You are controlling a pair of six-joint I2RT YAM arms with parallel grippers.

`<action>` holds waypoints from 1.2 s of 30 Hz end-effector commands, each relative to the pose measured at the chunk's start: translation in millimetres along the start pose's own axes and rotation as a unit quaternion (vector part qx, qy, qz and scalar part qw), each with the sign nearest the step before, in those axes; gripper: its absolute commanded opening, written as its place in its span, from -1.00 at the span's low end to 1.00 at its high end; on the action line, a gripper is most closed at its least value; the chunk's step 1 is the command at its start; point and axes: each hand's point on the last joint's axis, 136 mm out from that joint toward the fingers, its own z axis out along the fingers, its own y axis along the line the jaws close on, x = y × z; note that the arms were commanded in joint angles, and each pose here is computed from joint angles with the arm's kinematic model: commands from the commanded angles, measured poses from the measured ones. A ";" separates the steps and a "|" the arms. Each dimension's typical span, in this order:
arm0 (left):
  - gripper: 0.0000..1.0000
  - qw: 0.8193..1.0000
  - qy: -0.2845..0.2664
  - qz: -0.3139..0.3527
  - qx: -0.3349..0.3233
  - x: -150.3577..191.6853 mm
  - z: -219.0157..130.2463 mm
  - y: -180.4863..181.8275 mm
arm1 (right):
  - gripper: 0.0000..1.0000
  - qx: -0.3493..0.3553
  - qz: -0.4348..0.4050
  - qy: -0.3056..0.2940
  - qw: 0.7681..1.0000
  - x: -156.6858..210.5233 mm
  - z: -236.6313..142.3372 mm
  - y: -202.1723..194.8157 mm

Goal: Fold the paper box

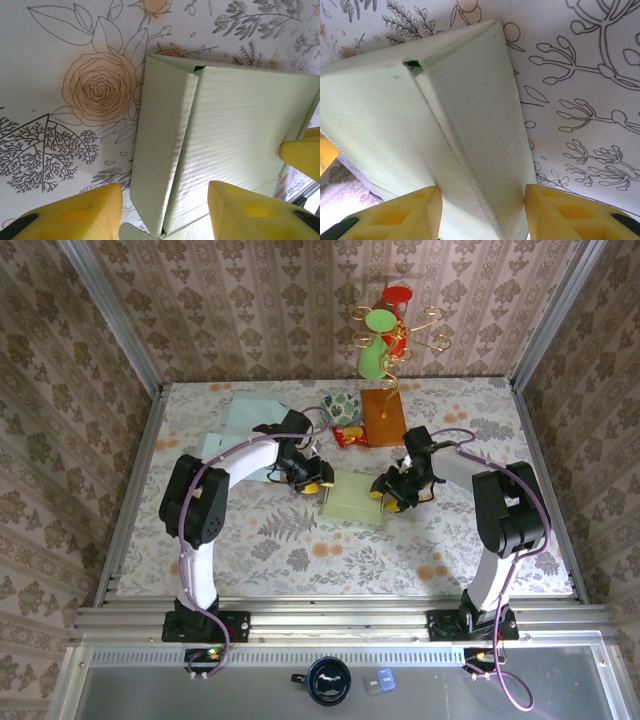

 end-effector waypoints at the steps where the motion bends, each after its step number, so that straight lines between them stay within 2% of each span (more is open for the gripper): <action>1: -0.10 1.000 0.010 0.013 -0.001 2.9 4.5 -1.3 | -0.06 0.035 0.009 0.003 0.999 0.8 5.4 -15.4; 13: -0.38 1.000 0.008 0.013 0.013 5.4 15.7 -1.6 | -0.04 0.012 0.001 0.001 1.000 0.8 -0.8 -6.0; 17: -0.55 1.000 0.007 0.011 0.015 7.1 16.7 -0.2 | 0.09 -0.008 -0.018 -0.006 1.000 -1.6 -6.8 1.6; 25: -0.73 1.000 0.007 0.010 0.015 10.2 19.3 4.2 | 0.37 -0.054 -0.045 -0.012 0.997 -11.0 -10.1 4.3; 36: -0.77 1.000 -0.007 -0.009 0.024 9.5 18.2 23.2 | 0.44 -0.137 -0.085 0.000 0.987 -13.9 -6.7 20.5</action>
